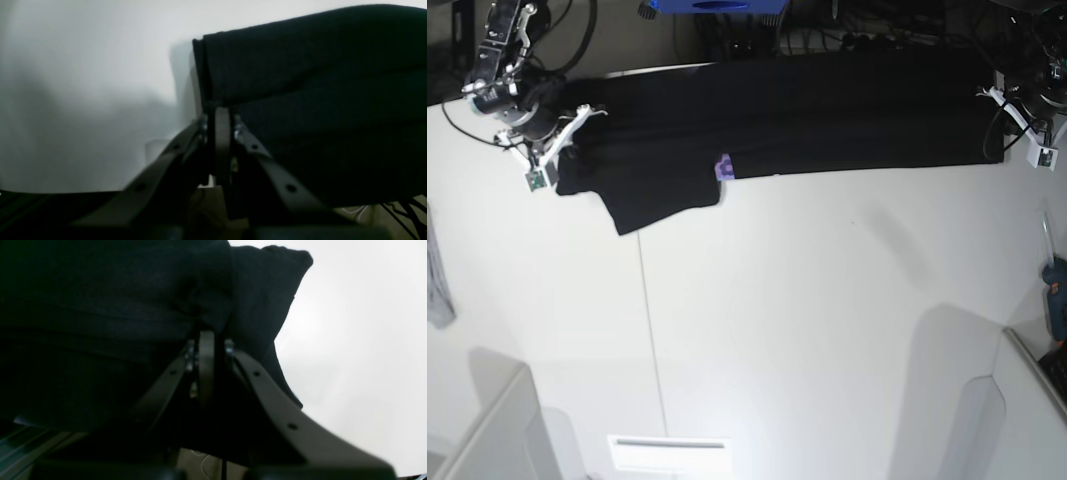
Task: Fold the T-shirt properly
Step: 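Drag the folded shirt edge with both grippers toward the robot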
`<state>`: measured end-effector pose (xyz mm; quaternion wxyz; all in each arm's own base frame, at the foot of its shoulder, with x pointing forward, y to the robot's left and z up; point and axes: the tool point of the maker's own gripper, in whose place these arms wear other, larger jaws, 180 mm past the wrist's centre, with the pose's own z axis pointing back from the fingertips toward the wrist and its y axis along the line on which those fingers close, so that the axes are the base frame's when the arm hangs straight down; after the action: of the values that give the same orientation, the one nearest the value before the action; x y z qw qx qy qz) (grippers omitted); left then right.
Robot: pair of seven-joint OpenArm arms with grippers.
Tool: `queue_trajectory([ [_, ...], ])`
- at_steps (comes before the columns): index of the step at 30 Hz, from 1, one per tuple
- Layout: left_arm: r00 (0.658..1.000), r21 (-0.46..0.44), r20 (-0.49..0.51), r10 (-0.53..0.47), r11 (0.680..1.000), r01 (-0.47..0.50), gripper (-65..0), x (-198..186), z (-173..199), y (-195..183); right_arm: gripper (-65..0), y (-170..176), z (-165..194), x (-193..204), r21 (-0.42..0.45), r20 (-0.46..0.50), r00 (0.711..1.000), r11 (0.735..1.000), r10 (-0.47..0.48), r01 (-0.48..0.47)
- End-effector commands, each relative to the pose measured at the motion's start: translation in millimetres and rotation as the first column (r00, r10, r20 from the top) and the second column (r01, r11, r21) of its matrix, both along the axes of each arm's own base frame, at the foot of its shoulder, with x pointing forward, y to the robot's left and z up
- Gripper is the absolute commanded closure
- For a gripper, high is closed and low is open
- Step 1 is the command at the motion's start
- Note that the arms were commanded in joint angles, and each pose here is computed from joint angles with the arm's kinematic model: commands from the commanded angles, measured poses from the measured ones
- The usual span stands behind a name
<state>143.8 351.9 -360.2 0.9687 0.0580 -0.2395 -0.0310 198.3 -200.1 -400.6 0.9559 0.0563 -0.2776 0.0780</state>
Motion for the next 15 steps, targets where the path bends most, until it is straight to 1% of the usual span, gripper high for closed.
queue_trajectory([
  [1,1.000,0.028,0.010,-0.012,1.000,0.012,0.0,1.6,7.5,6.0,0.0,-5.2,9.6,7.7,-0.016,0.039,0.999,1.000,0.000,0.001],
  [6,0.999,0.013,-0.019,-0.048,0.999,0.048,0.0,-1.2,0.0,-4.4,0.0,-5.0,9.6,8.1,-0.015,0.039,0.999,1.000,-0.002,0.002],
  [12,0.998,0.012,-0.038,-0.050,0.999,0.051,0.0,-7.7,-2.4,-5.4,0.0,-5.9,8.4,7.1,-0.017,0.034,0.999,1.000,-0.003,0.004],
  [15,0.997,0.012,-0.055,-0.049,0.999,0.050,0.0,-13.7,-4.9,-5.0,0.0,-12.6,10.6,8.4,-0.039,0.035,0.999,0.999,0.006,-0.004],
])
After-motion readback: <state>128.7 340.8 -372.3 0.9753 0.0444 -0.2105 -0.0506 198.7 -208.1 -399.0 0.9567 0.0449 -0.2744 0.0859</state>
